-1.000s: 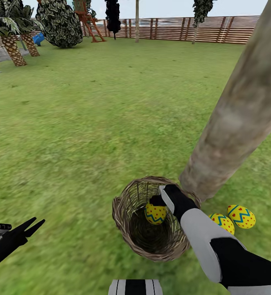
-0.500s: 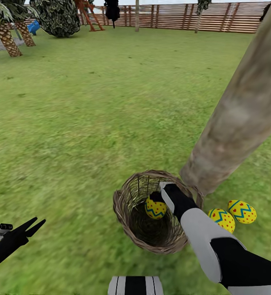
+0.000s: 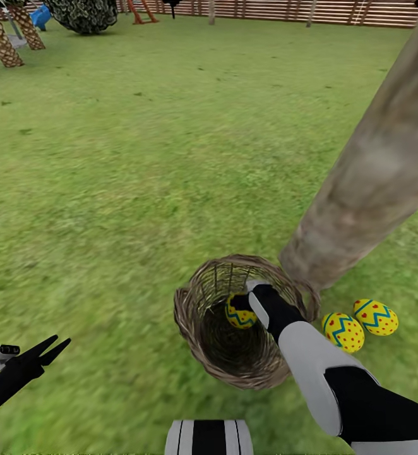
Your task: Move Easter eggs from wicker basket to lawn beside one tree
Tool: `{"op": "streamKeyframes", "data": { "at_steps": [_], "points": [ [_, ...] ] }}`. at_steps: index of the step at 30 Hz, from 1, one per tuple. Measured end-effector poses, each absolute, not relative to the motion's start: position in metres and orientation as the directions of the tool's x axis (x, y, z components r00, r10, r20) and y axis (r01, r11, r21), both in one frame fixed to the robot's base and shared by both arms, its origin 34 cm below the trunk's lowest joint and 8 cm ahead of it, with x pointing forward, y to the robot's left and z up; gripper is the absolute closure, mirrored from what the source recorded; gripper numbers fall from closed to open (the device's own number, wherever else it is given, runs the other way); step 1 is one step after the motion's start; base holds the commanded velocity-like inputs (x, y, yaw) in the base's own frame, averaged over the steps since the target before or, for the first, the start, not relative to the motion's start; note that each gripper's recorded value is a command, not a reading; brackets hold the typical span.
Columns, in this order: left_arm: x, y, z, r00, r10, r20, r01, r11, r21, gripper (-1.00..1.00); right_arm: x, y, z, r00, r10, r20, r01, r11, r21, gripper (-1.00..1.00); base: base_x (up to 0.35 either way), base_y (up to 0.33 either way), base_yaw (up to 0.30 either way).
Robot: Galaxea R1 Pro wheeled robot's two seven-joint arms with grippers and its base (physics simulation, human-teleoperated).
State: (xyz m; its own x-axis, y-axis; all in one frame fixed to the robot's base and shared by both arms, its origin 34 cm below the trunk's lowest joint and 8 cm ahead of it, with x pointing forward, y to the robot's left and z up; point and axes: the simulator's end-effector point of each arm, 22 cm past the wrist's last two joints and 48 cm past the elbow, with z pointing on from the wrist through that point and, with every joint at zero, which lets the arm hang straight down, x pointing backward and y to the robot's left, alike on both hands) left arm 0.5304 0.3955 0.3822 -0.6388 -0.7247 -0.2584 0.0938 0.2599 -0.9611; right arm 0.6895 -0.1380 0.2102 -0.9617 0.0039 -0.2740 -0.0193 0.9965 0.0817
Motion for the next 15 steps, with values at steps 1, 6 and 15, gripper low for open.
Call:
{"op": "streamKeyframes", "data": {
  "at_steps": [1,6,15],
  "points": [
    [0.53,0.396,0.38,-0.64,-0.725,-0.256,0.09,0.26,-0.961,-1.0,0.688,-0.138,0.208,-0.963,0.004,-0.27,-0.019,0.996,0.082,-1.0,0.0,0.0,0.0],
    [0.527,0.396,0.371,-0.645,-0.725,-0.243,0.07,0.26,-0.963,-1.0,0.682,-0.138,0.195,-0.968,0.003,-0.251,-0.018,0.996,0.082,-1.0,0.0,0.0,0.0],
    [0.522,0.396,0.353,-0.653,-0.725,-0.219,0.035,0.26,-0.965,-1.0,0.689,-0.139,0.177,-0.954,0.019,-0.298,-0.005,0.997,0.079,-1.0,0.0,0.0,0.0]
  ]
}}
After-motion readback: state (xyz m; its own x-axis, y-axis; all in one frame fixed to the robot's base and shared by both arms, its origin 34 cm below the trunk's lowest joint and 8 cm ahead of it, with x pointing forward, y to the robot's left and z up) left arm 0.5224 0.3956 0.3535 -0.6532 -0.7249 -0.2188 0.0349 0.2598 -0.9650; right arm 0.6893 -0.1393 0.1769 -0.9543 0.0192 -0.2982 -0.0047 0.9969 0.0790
